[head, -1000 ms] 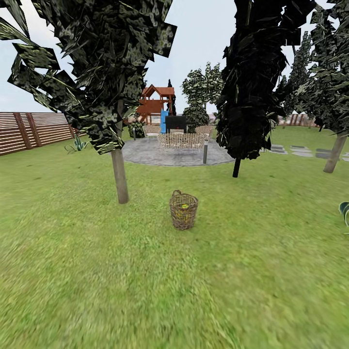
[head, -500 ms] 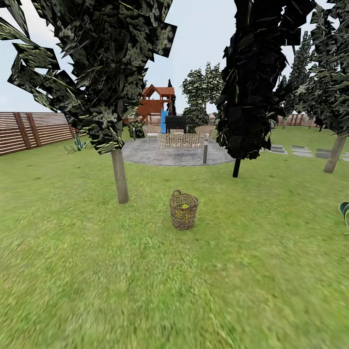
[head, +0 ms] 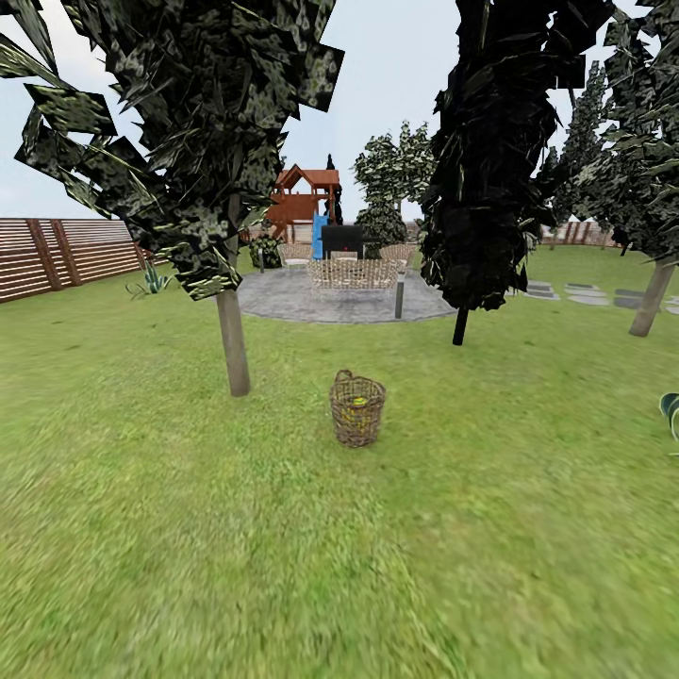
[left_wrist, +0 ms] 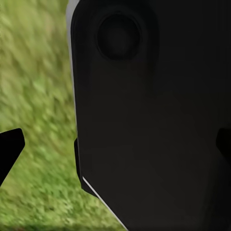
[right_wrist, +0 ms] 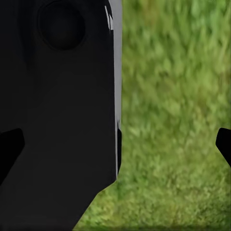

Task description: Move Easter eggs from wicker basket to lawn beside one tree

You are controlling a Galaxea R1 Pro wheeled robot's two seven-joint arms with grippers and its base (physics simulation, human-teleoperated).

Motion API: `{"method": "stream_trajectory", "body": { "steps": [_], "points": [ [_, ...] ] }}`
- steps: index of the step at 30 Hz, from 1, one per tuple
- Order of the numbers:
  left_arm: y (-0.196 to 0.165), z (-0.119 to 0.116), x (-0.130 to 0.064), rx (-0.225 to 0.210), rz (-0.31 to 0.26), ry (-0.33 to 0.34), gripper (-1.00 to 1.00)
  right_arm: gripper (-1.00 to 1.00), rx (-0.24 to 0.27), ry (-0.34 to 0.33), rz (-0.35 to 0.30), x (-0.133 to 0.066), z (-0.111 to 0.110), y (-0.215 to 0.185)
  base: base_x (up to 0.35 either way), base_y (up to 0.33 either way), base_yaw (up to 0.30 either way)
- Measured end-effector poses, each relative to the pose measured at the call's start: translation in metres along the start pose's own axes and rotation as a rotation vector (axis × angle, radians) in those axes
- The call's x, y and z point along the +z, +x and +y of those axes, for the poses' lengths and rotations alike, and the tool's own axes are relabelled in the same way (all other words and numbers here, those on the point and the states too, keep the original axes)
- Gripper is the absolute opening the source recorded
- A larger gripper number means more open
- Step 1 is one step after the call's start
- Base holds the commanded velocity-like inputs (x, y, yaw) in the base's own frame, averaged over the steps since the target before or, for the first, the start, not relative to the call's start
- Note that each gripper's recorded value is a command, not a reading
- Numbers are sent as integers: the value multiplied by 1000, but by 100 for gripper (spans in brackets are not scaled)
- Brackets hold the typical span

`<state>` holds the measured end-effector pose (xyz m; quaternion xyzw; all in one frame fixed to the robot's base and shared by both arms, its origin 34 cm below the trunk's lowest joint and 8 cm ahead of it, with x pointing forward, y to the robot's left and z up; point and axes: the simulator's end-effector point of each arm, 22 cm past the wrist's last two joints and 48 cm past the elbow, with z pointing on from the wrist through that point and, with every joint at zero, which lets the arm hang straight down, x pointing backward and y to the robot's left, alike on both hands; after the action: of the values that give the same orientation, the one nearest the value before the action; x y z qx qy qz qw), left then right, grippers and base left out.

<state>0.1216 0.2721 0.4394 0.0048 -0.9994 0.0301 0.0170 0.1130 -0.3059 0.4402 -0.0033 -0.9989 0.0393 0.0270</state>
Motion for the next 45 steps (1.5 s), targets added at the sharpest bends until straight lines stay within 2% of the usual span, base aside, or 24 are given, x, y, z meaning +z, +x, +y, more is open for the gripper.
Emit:
{"method": "stream_trajectory", "body": {
  "steps": [12, 16, 19, 20, 21, 22, 23, 24, 26, 27, 28, 30, 31, 32, 35, 36, 38, 39, 40, 43, 45],
  "points": [
    [-1, -2, 0, 1, -2, 6, 100, 100, 3, -23, 1, 0, 17, -1, 0, 0, 0],
    [-5, -4, 0, -2, -11, 1, 100, 100, 9, -27, -40, -1, 20, -20, 0, 0, 0],
    [-22, -11, 0, -1, -44, 10, 100, 100, 7, -29, -115, -5, 22, -63, 0, 0, 0],
    [-49, -13, -2, -1, -83, 12, 100, 100, 6, -27, -137, -12, 22, -99, 0, 0, 0],
    [-69, -12, -5, -9, -95, 9, 100, 100, 7, -18, -163, -27, 19, -146, 0, 0, 0],
    [-93, -4, -12, -47, -63, -10, 100, 100, 8, 5, -94, -48, 12, -172, 0, 0, 0],
    [-118, 7, -22, -94, -56, -32, 100, 100, 11, 18, -136, -82, 7, -221, 0, 0, 0],
    [-150, 21, -35, -160, -74, -55, 100, 100, 13, 31, -183, -113, 3, -258, 0, 0, 0],
    [-245, 53, -79, -304, -224, -86, 100, 100, 24, 80, -283, -166, -9, -325, 0, 0, 0],
    [-307, 72, -116, -385, -341, -104, 100, 100, 42, 134, -327, -196, -23, -366, 0, 0, 0],
    [-330, 76, -132, -408, -389, -104, 100, 100, 49, 152, -339, -206, -28, -384, 0, 0, 0],
    [-372, 82, -164, -457, -471, -98, 100, 100, 56, 198, -298, -211, -39, -411, 0, 0, 0],
    [-378, 77, -166, -470, -474, -88, 100, 100, 55, 208, -263, -204, -41, -415, 0, 0, 0],
    [-370, 56, -151, -484, -421, -57, 100, 100, 59, 220, -255, -185, -45, -418, 0, 0, 0],
    [-355, 34, -135, -476, -347, -32, 100, 100, 64, 230, -307, -178, -45, -429, 0, 0, 0],
    [-350, 28, -131, -457, -321, -31, 100, 100, 57, 226, -296, -177, -40, -427, 0, 0, 0],
    [-343, 18, -126, -385, -283, -48, 100, 100, 30, 219, -259, -175, -26, -420, 0, 0, 0],
    [-342, 20, -126, -349, -275, -67, 100, 100, 21, 215, -243, -174, -21, -418, 0, 0, 0],
    [-342, 27, -127, -337, -275, -82, 100, 100, 21, 213, -238, -174, -21, -417, 0, 0, 0],
    [-343, 61, -134, -327, -281, -128, 100, 100, 35, 232, -252, -181, -38, -423, 0, 0, 0],
    [-343, 68, -136, -326, -284, -136, 100, 100, 40, 239, -259, -183, -45, -425, 0, 0, 0]
  ]
}}
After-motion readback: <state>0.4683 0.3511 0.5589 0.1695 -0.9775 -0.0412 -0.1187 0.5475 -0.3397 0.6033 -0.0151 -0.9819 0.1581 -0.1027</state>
